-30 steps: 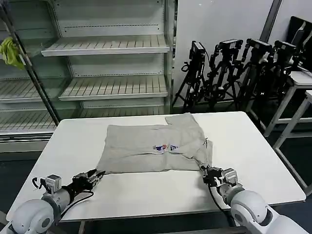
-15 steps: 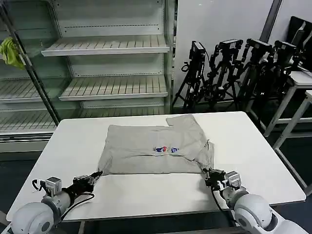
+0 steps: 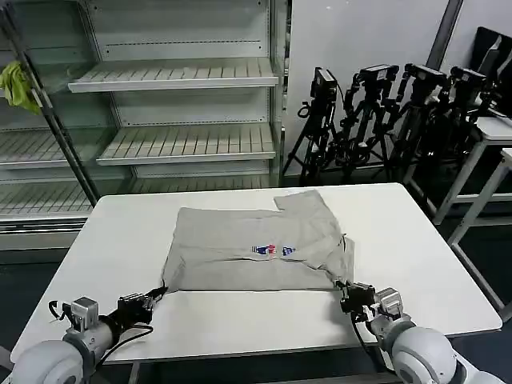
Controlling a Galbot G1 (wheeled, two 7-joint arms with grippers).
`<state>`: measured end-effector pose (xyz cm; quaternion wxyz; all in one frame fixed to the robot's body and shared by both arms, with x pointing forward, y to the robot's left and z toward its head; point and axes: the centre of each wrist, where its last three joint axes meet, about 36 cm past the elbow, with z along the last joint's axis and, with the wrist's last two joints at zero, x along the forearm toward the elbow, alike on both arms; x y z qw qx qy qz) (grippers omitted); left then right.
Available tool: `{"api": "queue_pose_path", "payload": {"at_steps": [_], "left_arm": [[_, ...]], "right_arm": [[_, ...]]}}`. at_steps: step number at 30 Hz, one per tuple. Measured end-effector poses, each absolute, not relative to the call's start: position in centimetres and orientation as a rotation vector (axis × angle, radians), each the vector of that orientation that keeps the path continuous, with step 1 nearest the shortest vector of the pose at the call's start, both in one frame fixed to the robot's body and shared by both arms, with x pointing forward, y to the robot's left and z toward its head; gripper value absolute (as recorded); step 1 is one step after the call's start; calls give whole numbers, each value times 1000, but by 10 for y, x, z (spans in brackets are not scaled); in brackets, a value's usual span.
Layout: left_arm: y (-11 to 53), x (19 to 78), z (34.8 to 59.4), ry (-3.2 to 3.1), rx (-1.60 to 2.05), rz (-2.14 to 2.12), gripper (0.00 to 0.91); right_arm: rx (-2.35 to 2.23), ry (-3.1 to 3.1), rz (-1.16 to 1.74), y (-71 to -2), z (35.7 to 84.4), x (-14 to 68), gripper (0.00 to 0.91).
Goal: Fold and organize the clothes.
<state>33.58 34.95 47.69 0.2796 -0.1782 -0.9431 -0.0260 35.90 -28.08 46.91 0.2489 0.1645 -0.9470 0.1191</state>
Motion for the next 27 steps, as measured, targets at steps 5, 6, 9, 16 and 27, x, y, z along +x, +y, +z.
{"api": "queue_pose_path", "payload": {"at_steps": [5, 6, 9, 16, 27], "left_arm": [[351, 324, 482, -2523, -480, -86, 40], [351, 323, 482, -2522, -477, -87, 81], [352, 320, 482, -2520, -468, -88, 907], [355, 321, 481, -2538, -452, -97, 907], [363, 332, 477, -2545, -441, -105, 907]], "right_arm": [[443, -2568, 342, -286, 468, 354, 0], [442, -2566, 343, -286, 468, 353, 0], [441, -2565, 347, -285, 468, 352, 0], [451, -2558, 348, -282, 465, 350, 0], [459, -2553, 346, -278, 462, 347, 0]]}}
